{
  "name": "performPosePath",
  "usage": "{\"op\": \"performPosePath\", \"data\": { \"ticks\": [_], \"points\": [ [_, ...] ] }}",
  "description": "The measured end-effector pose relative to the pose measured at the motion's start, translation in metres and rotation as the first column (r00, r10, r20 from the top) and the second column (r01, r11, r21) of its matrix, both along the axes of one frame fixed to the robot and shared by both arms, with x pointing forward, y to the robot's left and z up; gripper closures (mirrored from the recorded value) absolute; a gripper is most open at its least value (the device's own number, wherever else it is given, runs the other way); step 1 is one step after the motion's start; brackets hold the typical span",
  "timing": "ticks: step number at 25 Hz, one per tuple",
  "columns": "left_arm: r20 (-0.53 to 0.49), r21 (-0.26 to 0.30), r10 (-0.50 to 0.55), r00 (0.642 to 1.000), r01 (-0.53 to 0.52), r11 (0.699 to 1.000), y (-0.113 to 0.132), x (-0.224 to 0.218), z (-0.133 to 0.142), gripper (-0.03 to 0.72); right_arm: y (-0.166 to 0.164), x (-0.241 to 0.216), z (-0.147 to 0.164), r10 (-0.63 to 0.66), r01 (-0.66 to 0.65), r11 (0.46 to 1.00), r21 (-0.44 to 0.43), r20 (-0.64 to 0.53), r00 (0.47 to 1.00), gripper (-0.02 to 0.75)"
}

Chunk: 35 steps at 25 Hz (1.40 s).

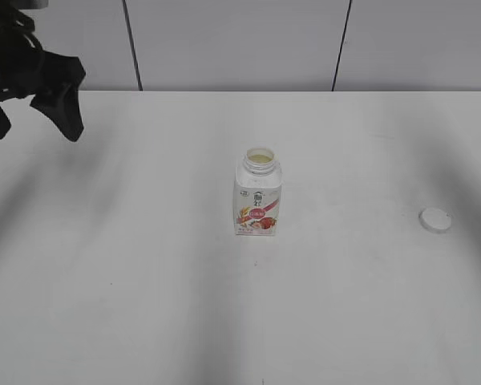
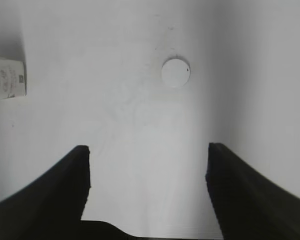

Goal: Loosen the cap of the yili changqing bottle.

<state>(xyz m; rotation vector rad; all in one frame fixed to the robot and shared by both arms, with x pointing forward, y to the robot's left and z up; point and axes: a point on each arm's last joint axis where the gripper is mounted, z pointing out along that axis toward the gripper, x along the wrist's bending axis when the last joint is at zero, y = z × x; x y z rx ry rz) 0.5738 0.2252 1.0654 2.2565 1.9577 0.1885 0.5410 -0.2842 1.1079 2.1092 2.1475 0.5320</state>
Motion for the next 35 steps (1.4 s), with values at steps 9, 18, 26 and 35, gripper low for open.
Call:
{"op": "performPosePath", "data": {
  "ticks": [9,18,26,35],
  "points": [
    [0.071,-0.016,-0.001,0.997,0.002,1.0,0.007,-0.029,0.027,0.101,0.002,-0.05,0.012,-0.001,0.0,1.0,0.023,0.042,0.999,0.169],
    [0.15,-0.018,-0.002,0.989,0.005,1.0,0.026,-0.108,0.041,0.125,0.003,-0.125,0.033,-0.001,-0.003,1.0,0.021,0.189,0.982,0.169],
    [0.308,-0.05,0.005,0.951,0.01,0.999,0.044,-0.181,0.057,0.135,0.004,-0.19,0.039,0.019,-0.023,1.0,0.007,0.339,0.94,0.169],
    [0.552,-0.026,0.014,0.833,0.0,1.0,0.069,-0.26,0.068,0.148,0.004,-0.238,0.016,0.05,-0.047,0.999,-0.018,0.412,0.91,0.169]
  ]
}}
